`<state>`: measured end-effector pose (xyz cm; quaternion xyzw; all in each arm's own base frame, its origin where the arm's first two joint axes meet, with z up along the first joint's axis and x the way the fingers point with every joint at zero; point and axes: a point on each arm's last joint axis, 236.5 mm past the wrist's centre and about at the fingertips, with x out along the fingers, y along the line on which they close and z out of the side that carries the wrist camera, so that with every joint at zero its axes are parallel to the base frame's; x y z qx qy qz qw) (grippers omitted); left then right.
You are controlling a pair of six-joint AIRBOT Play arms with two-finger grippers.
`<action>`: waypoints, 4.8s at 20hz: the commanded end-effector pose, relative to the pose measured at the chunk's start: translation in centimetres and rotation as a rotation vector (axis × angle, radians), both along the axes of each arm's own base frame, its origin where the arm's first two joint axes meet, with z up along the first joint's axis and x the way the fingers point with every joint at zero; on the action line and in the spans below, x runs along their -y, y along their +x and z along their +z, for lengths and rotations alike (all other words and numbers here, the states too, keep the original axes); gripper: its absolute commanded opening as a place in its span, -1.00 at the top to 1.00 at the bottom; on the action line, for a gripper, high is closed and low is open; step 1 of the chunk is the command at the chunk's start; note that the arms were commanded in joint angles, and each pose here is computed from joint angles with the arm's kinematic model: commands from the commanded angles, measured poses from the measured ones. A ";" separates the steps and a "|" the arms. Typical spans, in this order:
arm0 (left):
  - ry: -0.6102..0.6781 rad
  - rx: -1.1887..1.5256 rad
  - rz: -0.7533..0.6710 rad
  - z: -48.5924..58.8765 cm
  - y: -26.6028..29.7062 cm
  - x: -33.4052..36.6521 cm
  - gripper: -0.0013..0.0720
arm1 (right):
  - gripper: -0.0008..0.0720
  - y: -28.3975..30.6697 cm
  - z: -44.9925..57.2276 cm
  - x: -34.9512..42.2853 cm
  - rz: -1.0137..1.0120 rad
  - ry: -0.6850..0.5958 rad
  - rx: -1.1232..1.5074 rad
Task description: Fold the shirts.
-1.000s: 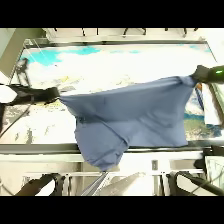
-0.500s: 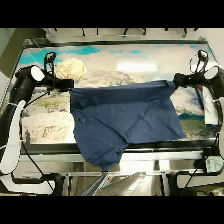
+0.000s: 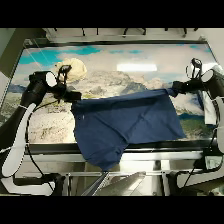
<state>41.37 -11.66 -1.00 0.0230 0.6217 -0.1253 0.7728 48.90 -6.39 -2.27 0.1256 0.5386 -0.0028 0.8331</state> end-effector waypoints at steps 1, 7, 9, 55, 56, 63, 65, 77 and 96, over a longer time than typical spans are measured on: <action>0.016 -0.082 0.033 -1.8 -3.7 -0.6 0.92 | 0.92 -3.6 -1.7 1.5 -0.042 0.003 -0.163; 0.010 -0.098 0.004 -2.3 -7.6 0.8 0.92 | 0.92 -5.8 -2.2 1.0 -0.055 0.033 -0.262; 0.001 -0.082 0.017 -2.8 -7.8 1.3 0.92 | 0.92 -6.9 -3.0 0.6 -0.068 0.055 -0.325; -0.463 -0.433 0.121 -7.0 -27.7 14.4 0.92 | -0.95 -8.7 8.7 -4.3 0.021 0.197 -0.136; -0.469 -0.420 0.111 -5.6 -27.5 14.2 0.92 | -0.95 -8.7 8.6 -4.2 0.018 0.190 -0.134; -0.519 -0.151 0.281 1.7 -19.5 7.8 0.92 | -0.95 -8.9 5.7 -3.4 0.016 0.186 -0.205; -0.520 -0.098 0.308 3.5 -17.2 5.0 0.92 | -0.95 -10.3 3.2 -2.6 0.019 0.207 -0.271; -0.431 -0.210 0.277 2.9 -16.0 -0.1 0.91 | -0.94 -24.3 -6.0 -2.9 -0.065 0.498 -0.518; -0.422 -0.281 0.199 4.2 -19.6 0.2 0.91 | 0.92 -28.4 2.0 -5.1 -0.092 0.224 -0.334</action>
